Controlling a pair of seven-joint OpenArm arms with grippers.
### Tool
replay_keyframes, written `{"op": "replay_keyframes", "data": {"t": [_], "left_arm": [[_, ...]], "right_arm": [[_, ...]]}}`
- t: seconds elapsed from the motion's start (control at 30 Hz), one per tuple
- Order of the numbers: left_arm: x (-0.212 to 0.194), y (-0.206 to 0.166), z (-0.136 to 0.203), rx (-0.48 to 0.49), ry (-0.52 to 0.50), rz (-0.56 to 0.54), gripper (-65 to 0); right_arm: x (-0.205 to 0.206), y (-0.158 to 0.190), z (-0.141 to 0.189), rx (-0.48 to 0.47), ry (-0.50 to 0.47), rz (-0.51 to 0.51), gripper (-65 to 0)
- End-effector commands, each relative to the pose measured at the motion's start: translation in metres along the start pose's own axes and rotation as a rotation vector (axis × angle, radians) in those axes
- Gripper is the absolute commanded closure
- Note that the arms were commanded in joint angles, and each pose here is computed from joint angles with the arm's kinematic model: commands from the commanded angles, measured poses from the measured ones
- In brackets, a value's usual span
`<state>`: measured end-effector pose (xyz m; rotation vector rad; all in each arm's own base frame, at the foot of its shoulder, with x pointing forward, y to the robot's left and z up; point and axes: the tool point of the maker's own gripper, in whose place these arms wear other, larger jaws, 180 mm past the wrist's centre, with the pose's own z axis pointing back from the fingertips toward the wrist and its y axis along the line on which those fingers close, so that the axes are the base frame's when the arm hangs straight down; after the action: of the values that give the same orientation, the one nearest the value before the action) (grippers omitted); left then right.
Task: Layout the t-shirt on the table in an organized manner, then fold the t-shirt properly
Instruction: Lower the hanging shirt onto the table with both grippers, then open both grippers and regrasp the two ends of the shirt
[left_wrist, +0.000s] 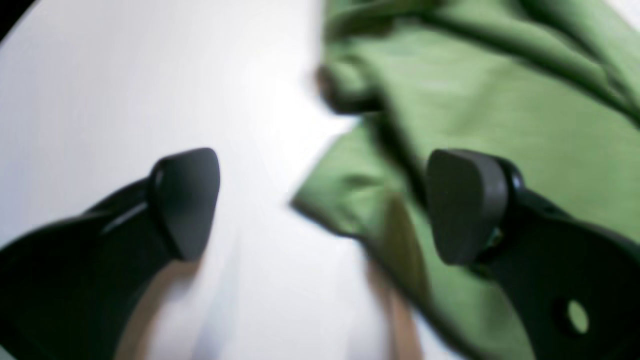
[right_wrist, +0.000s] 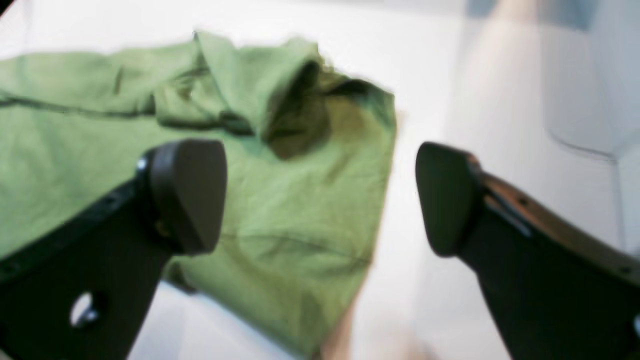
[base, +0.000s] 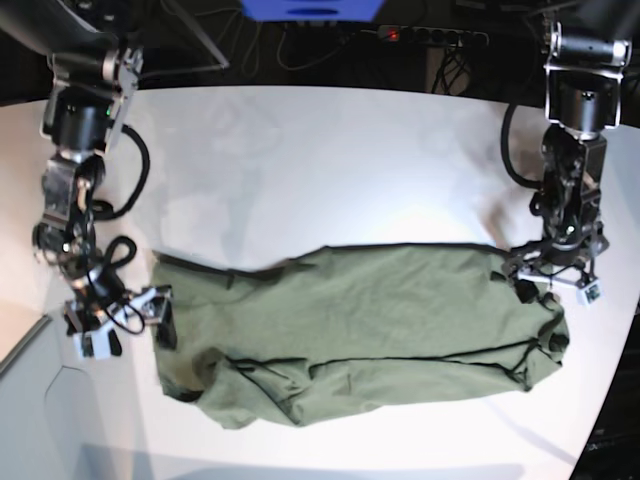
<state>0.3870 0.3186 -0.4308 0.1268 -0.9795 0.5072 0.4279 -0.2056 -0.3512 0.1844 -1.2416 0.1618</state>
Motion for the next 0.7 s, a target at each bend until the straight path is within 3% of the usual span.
{"op": "replay_keyframes", "data": {"t": [0.0,0.17,0.27,0.4,0.67], "left_arm": [[0.031,0.0,-0.003,0.005,-0.076,0.0,-62.7],[0.017,0.011,-0.012,0.042,-0.026,0.007,-62.7],[0.004,0.02,-0.016,0.068,0.016,0.003,-62.7],[-0.001,0.021,-0.017,0.074,0.027,0.004,-62.7],[-0.004,0.023,-0.017,0.079,0.035,0.004,-62.7]], "right_arm": [[0.022,-0.005,0.004,-0.014,-0.075,0.004,-60.2],[0.013,-0.009,0.035,-0.067,-0.041,0.027,-60.3],[0.013,-0.01,0.06,-0.123,-0.039,-0.01,-60.4],[0.018,0.001,0.084,-0.107,-0.065,-0.026,-60.4],[0.011,0.016,0.086,-0.066,-0.044,-0.014,-58.6]]}}
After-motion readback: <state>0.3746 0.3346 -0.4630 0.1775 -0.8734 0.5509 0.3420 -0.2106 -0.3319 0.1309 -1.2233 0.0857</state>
